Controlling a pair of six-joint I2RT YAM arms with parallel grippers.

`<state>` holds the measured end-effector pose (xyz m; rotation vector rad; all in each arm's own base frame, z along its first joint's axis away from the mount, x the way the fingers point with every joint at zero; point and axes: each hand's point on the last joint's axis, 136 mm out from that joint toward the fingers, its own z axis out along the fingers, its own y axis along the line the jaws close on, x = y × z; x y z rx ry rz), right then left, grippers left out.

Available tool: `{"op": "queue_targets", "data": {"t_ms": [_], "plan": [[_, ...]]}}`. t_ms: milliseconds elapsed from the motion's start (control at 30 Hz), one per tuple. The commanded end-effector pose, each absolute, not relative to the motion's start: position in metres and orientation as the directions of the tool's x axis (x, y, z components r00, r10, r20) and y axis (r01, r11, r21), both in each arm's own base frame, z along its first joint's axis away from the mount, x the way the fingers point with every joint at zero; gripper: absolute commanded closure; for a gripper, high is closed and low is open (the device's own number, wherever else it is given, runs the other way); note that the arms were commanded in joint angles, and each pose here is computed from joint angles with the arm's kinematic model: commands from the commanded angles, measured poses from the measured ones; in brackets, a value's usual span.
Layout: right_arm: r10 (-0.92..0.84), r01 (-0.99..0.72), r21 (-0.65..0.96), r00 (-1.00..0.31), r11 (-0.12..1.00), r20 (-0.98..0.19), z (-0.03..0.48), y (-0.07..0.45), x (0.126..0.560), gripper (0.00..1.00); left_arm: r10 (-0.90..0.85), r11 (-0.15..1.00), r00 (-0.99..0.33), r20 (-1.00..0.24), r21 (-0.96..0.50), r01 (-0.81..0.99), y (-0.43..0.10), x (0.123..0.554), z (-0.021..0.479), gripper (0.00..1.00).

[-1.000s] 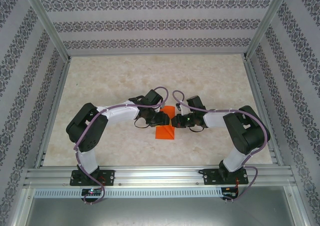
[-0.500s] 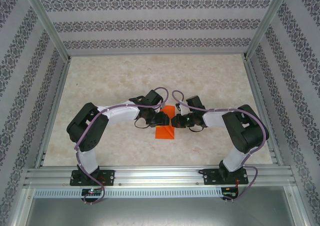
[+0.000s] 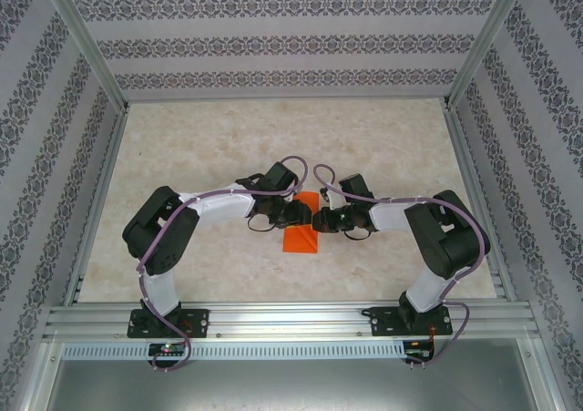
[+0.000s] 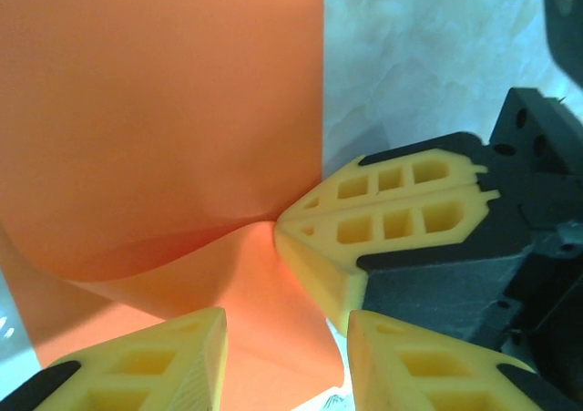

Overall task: Fold a paper plane with a square sheet of paper (pick it up from the middle)
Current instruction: Fold the triangle a second time at the center of the table.

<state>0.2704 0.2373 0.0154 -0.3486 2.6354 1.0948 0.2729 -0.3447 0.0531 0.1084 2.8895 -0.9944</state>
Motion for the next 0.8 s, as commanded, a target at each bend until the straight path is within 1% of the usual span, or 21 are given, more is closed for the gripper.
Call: {"op": "queue_targets", "data": {"t_ms": [0,167,433,533,667,700,733,767], "plan": [[-0.121,-0.328,0.631,-0.930,0.703,-0.348,0.014,0.233,0.277,0.96,0.028,0.767,-0.992,-0.121,-0.634,0.099,-0.358,0.277,0.053,0.60],[-0.121,-0.326,0.629,-0.930,0.706,-0.346,0.013,0.233,0.278,0.96,0.011,0.760,-0.993,-0.119,-0.644,0.086,-0.360,0.279,0.049,0.60],[-0.117,-0.319,0.630,-0.933,0.708,-0.341,0.013,0.233,0.278,0.96,-0.006,0.784,-0.993,-0.117,-0.617,0.068,-0.354,0.281,0.034,0.60],[-0.117,-0.317,0.628,-0.934,0.711,-0.339,0.012,0.232,0.278,0.95,-0.009,0.791,-0.994,-0.106,-0.610,0.058,-0.352,0.279,0.027,0.62],[-0.117,-0.316,0.628,-0.934,0.711,-0.337,0.012,0.232,0.278,0.95,-0.026,0.790,-0.993,-0.119,-0.611,0.052,-0.349,0.279,0.032,0.67],[-0.116,-0.315,0.628,-0.934,0.712,-0.337,0.012,0.231,0.278,0.95,-0.037,0.790,-0.991,-0.131,-0.611,0.052,-0.346,0.280,0.036,0.70],[-0.116,-0.314,0.627,-0.935,0.713,-0.336,0.011,0.231,0.278,0.95,-0.052,0.790,-0.988,-0.144,-0.611,0.048,-0.344,0.281,0.041,0.75],[-0.116,-0.315,0.627,-0.934,0.713,-0.337,0.011,0.231,0.278,0.95,-0.064,0.785,-0.985,-0.159,-0.618,0.049,-0.342,0.283,0.047,0.77]]}}
